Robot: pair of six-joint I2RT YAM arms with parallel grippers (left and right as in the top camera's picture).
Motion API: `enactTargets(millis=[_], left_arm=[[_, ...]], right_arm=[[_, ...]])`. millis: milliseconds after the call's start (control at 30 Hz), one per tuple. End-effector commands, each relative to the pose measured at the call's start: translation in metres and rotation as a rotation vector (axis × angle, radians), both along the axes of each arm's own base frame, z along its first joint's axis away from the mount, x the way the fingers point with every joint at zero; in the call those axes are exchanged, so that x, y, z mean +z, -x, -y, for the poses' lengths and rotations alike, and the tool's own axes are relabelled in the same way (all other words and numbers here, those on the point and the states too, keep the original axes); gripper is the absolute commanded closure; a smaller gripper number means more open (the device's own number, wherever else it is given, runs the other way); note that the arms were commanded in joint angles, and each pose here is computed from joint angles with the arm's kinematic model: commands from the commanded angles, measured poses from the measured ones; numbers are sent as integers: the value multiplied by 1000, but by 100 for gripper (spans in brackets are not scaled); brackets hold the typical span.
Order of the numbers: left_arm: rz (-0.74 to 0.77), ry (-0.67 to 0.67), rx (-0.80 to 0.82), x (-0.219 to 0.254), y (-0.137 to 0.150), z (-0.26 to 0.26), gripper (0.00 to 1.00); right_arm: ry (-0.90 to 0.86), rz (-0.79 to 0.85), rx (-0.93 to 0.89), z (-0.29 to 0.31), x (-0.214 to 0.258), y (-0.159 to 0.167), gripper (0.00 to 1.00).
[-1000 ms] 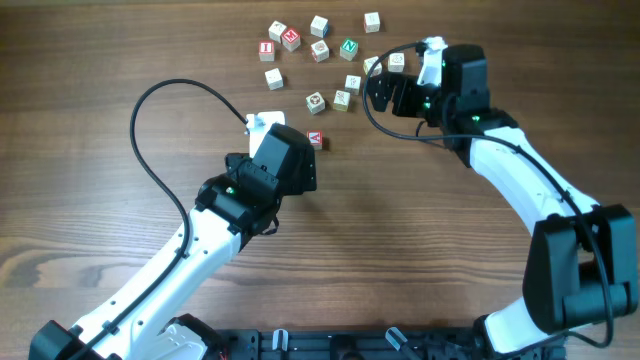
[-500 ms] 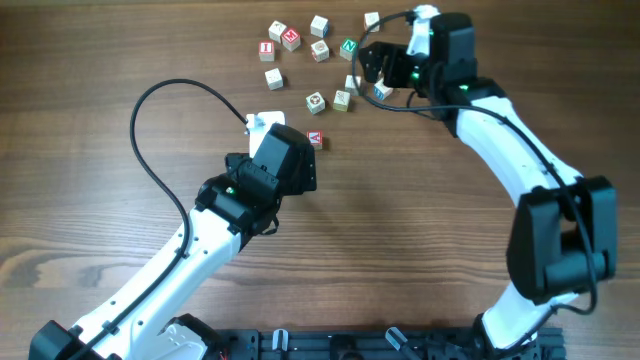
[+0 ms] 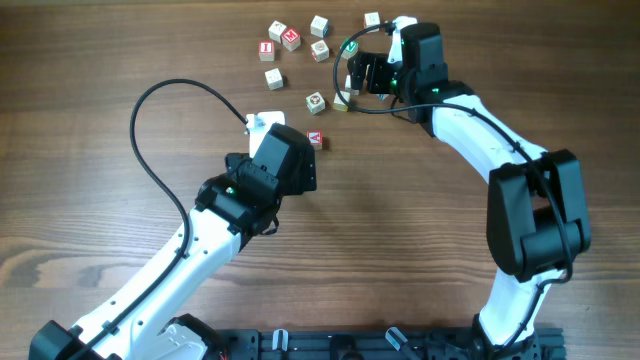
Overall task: Form a horizontal line
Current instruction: 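Raise the right arm and reach toward the block cluster, then lower the right gripper toward a white block near the cluster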
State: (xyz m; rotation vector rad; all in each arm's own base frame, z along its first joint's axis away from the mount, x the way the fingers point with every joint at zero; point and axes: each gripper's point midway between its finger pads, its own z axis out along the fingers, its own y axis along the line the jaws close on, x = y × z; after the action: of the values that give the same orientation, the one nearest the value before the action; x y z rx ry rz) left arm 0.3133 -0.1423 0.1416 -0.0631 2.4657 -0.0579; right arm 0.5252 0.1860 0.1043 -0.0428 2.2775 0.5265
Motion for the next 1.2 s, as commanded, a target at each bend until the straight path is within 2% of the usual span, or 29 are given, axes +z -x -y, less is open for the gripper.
enactTargets(millis=[0, 700, 967, 1167], left_arm=[[18, 0, 13, 5, 0, -3, 0], [18, 0, 13, 5, 0, -3, 0], [18, 0, 13, 5, 0, -3, 0], [18, 0, 13, 5, 0, -3, 0]], right_arm=[[19, 15, -18, 1, -10, -12, 0], [-10, 12, -2, -10, -42, -31, 0], [26, -31, -34, -3, -75, -32, 1], [124, -62, -70, 17, -87, -28, 2]])
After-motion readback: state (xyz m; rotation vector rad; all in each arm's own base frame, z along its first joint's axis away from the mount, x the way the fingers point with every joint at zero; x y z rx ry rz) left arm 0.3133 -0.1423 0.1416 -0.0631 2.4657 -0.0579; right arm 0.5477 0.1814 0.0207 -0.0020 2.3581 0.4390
